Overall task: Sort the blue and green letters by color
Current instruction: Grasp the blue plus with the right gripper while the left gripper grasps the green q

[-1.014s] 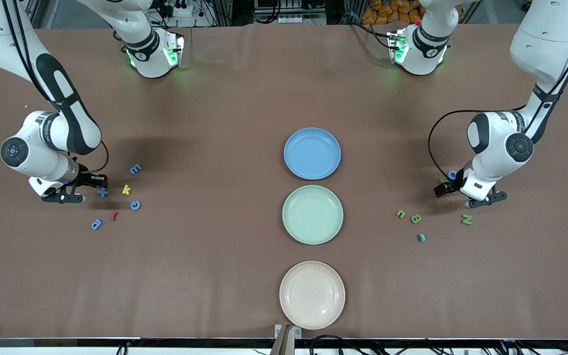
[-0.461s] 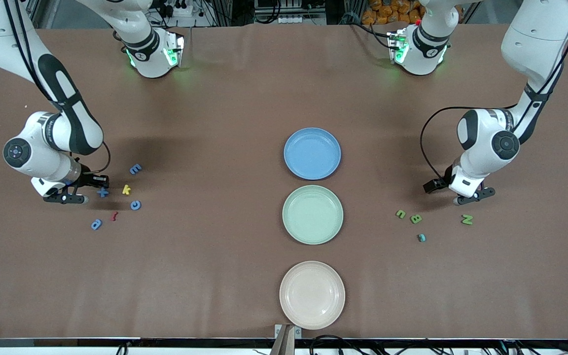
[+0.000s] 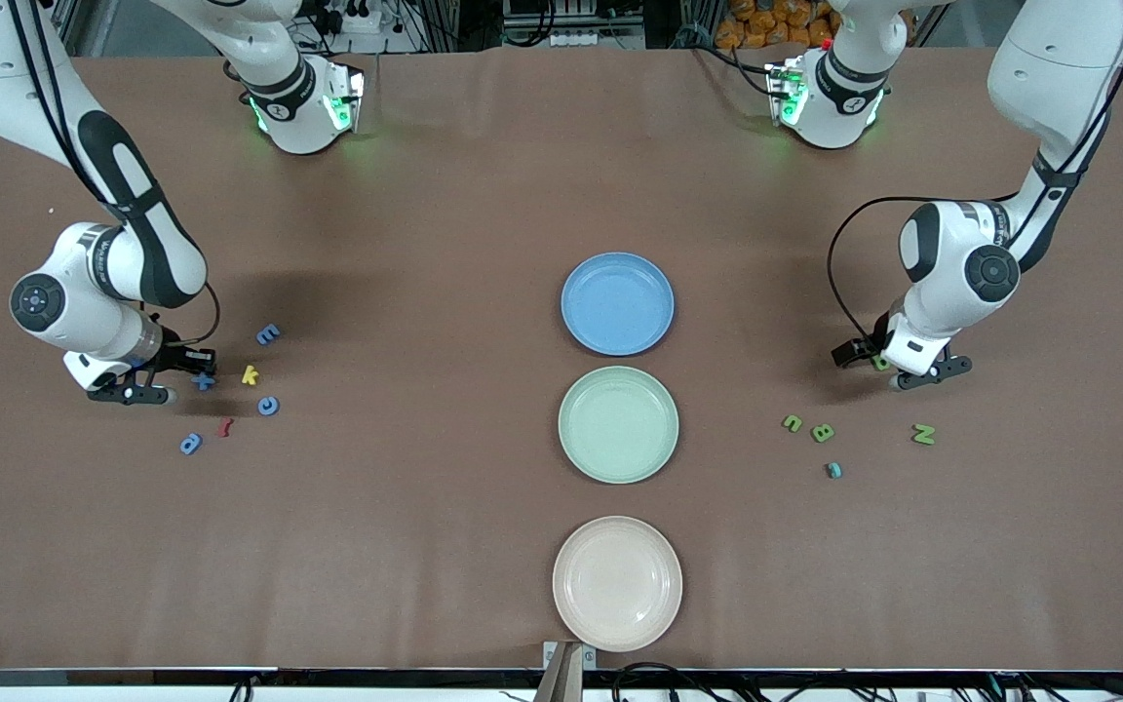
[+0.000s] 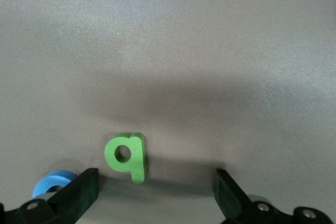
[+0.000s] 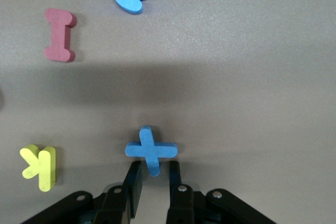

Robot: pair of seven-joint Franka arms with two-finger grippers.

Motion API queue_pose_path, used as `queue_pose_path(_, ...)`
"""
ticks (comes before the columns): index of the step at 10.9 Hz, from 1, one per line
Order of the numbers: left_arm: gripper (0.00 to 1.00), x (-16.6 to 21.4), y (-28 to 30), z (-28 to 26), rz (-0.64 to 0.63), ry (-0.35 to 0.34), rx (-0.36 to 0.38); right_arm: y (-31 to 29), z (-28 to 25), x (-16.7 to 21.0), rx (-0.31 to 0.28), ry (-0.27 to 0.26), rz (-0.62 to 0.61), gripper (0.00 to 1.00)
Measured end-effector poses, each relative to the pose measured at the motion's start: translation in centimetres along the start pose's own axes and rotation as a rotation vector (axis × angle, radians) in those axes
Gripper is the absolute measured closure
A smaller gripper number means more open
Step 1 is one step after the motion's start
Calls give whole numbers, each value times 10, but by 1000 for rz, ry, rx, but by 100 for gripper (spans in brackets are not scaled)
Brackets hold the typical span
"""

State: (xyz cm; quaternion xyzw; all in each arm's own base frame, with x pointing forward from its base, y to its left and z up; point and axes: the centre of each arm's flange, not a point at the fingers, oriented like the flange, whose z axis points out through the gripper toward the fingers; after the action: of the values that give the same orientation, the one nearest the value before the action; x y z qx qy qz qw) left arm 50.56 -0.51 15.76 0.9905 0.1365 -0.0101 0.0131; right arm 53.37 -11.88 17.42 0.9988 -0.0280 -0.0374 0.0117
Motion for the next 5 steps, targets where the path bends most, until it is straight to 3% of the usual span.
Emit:
queue_pose_path(1,0,0,0,0,0,0,0,0,0,1,0,1,0,72)
queue_pose_path(3,0,0,-2,0,7,2,5,-1,-1,1,0,3,-1,91)
queue_pose_path(5,0,4,-12,-1,26,13,30,-1,-1,2,0,5,0,91)
